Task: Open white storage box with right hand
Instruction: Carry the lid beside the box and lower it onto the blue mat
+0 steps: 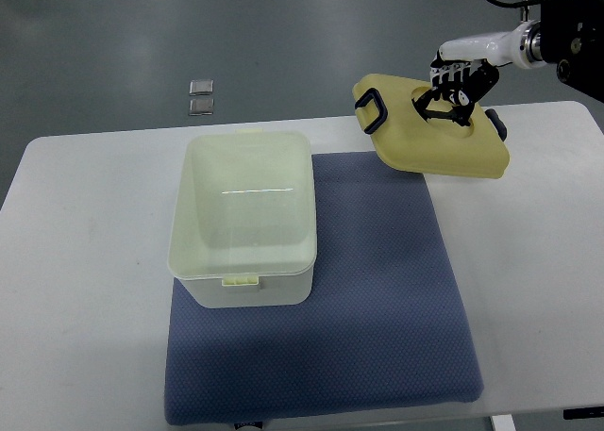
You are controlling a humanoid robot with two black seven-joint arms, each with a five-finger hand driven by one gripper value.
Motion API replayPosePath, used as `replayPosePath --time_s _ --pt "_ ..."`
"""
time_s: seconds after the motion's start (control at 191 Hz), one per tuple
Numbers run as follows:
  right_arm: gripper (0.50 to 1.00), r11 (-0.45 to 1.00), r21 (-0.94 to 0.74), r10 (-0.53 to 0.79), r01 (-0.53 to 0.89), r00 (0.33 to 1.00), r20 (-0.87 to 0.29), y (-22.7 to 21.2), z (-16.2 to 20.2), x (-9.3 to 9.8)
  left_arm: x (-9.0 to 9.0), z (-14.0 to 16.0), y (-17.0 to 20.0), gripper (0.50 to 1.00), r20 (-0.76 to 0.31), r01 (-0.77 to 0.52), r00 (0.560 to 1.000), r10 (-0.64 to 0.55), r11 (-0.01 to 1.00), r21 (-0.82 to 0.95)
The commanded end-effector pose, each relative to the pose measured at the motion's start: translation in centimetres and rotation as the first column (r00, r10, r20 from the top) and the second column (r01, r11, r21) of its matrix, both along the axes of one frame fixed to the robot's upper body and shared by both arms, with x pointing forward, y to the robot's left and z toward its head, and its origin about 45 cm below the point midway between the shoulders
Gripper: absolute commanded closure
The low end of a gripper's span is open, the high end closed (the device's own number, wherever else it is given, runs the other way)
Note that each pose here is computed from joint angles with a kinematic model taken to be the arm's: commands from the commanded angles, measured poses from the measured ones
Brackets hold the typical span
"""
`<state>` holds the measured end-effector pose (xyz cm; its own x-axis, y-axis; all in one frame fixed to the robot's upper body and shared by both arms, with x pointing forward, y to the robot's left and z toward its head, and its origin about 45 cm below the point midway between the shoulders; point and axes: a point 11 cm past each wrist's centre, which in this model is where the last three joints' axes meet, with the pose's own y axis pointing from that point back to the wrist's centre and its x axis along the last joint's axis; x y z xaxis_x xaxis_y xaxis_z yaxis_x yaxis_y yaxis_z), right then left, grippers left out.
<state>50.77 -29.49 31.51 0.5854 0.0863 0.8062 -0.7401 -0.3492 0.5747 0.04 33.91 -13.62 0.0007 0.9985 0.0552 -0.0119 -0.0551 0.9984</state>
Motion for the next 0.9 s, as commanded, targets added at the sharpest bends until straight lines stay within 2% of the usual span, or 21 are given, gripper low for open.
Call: replayPosePath --time_s 0.0,0.663,0.893 --pt "1.0 1.0 -0.012 -0.009 0.009 1.0 -0.017 -0.6 -0.5 -0.2 0.0 0.0 0.0 0.5 0.0 0.0 1.0 0.0 1.0 0.0" --pt "1.0 0.999 -0.008 0.035 -0.037 0.983 -0.178 1.3 -4.2 -2.0 0.0 0.0 0.1 0.5 0.0 0.0 1.0 0.0 1.0 0.002" --pt "1.0 0.996 -0.003 0.082 -0.084 0.978 -0.191 3.7 -4.9 -2.0 0.0 0.0 0.1 0.5 0.0 0.0 1.0 0.0 1.0 0.002"
